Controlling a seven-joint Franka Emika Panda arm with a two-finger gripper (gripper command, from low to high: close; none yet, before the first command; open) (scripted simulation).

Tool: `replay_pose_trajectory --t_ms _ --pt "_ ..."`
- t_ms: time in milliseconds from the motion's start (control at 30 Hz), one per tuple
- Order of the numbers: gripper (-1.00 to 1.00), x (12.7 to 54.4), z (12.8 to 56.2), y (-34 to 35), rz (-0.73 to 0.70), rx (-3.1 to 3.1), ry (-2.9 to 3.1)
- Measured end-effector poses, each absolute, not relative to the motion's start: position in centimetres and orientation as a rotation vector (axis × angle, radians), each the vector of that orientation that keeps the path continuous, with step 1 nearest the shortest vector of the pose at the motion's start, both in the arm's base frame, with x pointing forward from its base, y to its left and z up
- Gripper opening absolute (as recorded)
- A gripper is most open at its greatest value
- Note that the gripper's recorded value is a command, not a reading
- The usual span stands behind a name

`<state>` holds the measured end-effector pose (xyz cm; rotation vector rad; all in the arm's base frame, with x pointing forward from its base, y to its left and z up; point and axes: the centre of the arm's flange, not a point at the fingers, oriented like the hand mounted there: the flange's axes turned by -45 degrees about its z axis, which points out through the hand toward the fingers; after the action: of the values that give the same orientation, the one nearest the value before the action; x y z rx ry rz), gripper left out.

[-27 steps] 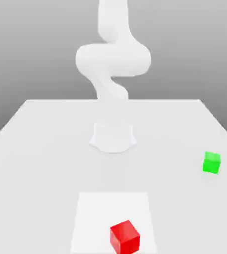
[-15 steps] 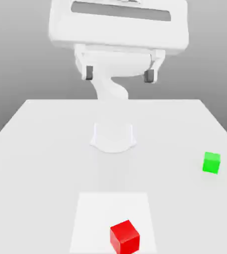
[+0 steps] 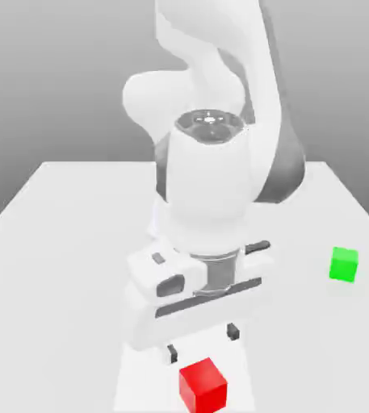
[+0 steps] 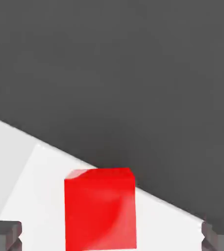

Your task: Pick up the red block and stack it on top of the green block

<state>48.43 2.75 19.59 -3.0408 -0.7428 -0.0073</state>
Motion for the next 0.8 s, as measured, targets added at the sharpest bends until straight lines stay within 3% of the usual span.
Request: replay_pose_trajectory --t_ms 133,167,400,600,800 --pt "0.0 48.3 15.6 2.7 0.0 -3.04 -0.746" --pt "-1.0 48.3 14.8 2.7 0.0 -3.045 -0.748" --pt "-1.0 48.3 14.6 2.7 0.002 -3.045 -0.748" --pt "-1.0 48.3 19.8 2.7 0.001 -3.042 -0.748" --pt "-1.0 42.4 22.9 16.3 -0.009 -2.932 -1.011"
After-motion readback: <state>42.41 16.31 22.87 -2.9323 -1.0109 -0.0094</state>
